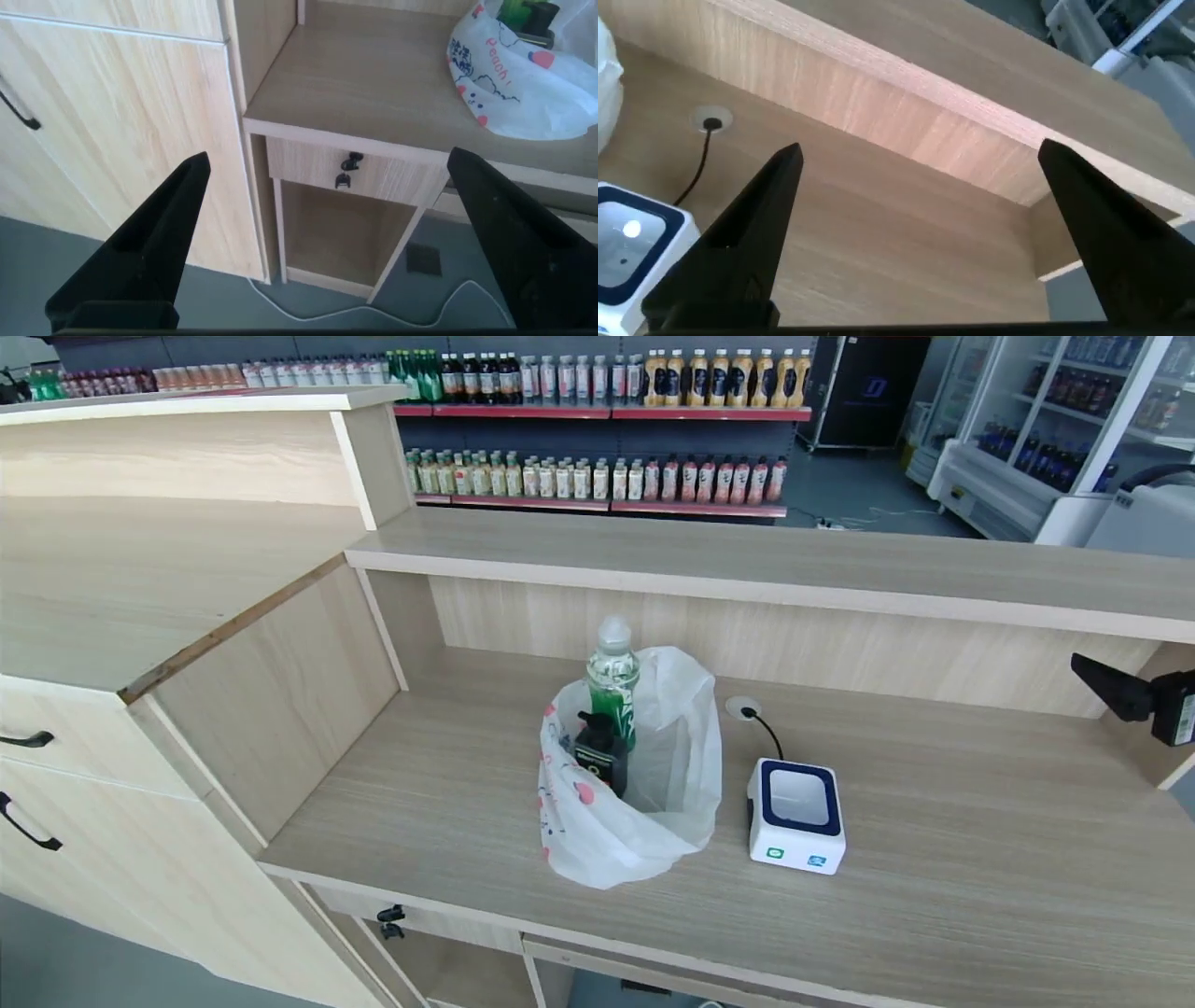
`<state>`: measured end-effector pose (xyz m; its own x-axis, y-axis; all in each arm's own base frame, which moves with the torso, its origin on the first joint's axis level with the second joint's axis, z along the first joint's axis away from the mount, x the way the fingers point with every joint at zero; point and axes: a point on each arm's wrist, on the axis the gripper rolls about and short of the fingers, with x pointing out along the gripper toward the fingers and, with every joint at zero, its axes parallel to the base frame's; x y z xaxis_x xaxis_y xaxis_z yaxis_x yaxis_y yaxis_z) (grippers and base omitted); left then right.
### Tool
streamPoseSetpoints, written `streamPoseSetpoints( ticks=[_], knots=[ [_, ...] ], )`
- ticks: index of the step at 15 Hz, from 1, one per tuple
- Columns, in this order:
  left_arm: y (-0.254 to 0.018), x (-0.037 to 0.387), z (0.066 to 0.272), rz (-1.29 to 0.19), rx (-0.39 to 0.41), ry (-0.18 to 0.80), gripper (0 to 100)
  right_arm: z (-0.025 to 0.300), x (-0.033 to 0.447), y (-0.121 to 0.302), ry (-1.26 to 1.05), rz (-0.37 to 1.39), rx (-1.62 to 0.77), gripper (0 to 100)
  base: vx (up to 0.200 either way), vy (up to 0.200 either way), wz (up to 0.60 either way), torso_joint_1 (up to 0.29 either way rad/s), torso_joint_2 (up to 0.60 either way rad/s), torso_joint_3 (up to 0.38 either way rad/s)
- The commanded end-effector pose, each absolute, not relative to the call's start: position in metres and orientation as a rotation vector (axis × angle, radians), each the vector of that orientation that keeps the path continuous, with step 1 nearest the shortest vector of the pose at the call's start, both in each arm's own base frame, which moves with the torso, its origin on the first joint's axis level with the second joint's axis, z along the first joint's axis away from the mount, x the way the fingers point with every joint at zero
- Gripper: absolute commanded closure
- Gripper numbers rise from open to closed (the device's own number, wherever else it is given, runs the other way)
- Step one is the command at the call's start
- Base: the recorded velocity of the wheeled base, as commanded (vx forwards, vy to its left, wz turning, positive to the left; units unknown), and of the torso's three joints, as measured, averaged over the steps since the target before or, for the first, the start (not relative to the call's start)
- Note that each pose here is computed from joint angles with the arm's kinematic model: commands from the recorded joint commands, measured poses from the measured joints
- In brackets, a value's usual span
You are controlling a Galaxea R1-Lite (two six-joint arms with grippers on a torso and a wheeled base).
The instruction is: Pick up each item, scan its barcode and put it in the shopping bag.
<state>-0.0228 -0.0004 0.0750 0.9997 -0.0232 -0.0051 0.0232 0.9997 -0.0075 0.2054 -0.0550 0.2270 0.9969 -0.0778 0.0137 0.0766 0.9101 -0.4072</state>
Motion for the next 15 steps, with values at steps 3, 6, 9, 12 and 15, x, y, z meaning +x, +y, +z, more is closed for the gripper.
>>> streamPoseSetpoints(
  ticks=[3,6,9,12,15],
  knots=[
    [0.0,-0.023,0.075,-0.023,-0.008,0.006,0,0.206,0.17,-0.046,0.037,-0.092,-0.307,0,0.0,0.0,0.0,0.0,0.0,0.0],
    [0.0,-0.023,0.075,-0.023,-0.008,0.006,0,0.155,0.116,-0.032,0.148,-0.097,-0.22,0,0.0,0.0,0.0,0.0,0.0,0.0],
    [0.0,-0.023,0.075,-0.023,-0.008,0.006,0,0.129,0.077,-0.022,0.161,-0.131,-0.144,0,0.0,0.0,0.0,0.0,0.0,0.0],
    [0.0,-0.023,0.075,-0.023,-0.008,0.006,0,0.113,0.048,-0.011,0.24,-0.103,-0.075,0,0.0,0.0,0.0,0.0,0.0,0.0],
    [0.0,-0.023,0.075,-0.023,-0.008,0.006,0,0.086,0.007,0.002,0.275,-0.089,-0.04,0,0.0,0.0,0.0,0.0,0.0,0.0]
  ],
)
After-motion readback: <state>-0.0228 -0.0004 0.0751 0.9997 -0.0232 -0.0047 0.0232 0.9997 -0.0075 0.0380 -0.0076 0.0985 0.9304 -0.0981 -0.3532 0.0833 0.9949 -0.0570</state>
